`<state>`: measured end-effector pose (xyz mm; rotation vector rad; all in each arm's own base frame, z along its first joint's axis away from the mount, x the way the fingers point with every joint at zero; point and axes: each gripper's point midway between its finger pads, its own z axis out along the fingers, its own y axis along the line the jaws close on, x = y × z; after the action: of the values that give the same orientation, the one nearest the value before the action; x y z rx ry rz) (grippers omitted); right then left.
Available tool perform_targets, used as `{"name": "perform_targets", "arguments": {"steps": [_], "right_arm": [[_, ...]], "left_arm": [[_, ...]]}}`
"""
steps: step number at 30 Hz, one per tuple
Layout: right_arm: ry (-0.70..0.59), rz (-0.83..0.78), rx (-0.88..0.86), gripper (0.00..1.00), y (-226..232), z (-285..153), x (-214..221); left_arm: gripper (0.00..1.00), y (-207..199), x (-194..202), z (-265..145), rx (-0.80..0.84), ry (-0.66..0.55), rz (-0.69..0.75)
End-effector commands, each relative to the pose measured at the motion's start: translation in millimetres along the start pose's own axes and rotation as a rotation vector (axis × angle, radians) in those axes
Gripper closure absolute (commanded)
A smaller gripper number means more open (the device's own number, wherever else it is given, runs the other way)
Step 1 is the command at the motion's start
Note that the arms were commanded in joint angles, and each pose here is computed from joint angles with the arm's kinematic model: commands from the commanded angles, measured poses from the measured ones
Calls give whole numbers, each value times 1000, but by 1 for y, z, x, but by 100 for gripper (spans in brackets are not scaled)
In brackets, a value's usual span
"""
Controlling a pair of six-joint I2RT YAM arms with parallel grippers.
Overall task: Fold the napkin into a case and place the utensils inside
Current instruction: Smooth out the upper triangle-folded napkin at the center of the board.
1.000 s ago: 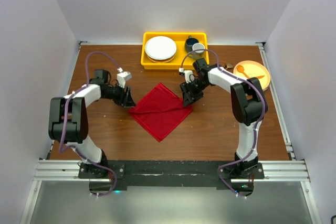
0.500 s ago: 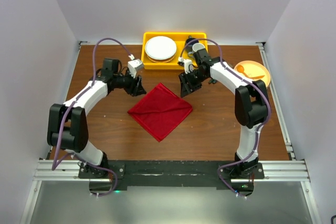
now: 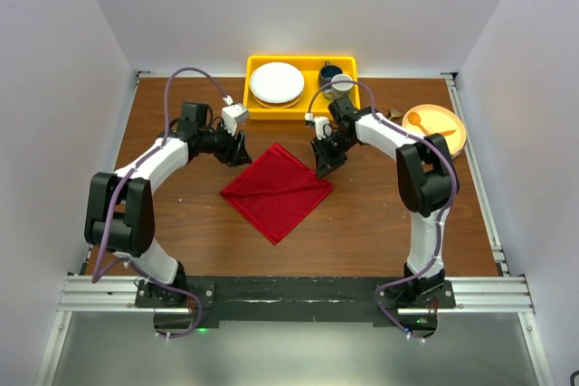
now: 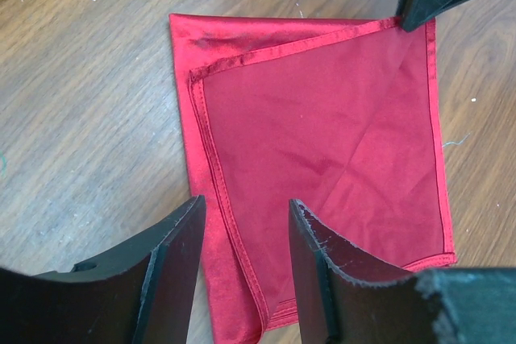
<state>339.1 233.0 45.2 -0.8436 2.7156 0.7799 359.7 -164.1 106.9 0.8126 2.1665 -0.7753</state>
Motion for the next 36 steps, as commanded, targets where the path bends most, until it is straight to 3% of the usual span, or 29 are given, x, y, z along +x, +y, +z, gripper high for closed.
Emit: {"name": "perform_targets", "arguments": {"steps": [1, 3, 19, 36], "right_arm": [[-9, -9, 32, 90, 3, -10, 9], [-3, -4, 41, 100, 1, -9, 13], [-4, 78, 39, 100, 0, 1, 22], [5, 75, 31, 100, -1, 6, 22]], "left_arm": [[50, 0, -6, -2, -7, -15, 20], [50, 0, -5, -1, -5, -12, 19], [55, -6, 13, 46, 2, 105, 66], [54, 15, -23, 93, 7, 67, 72]]}}
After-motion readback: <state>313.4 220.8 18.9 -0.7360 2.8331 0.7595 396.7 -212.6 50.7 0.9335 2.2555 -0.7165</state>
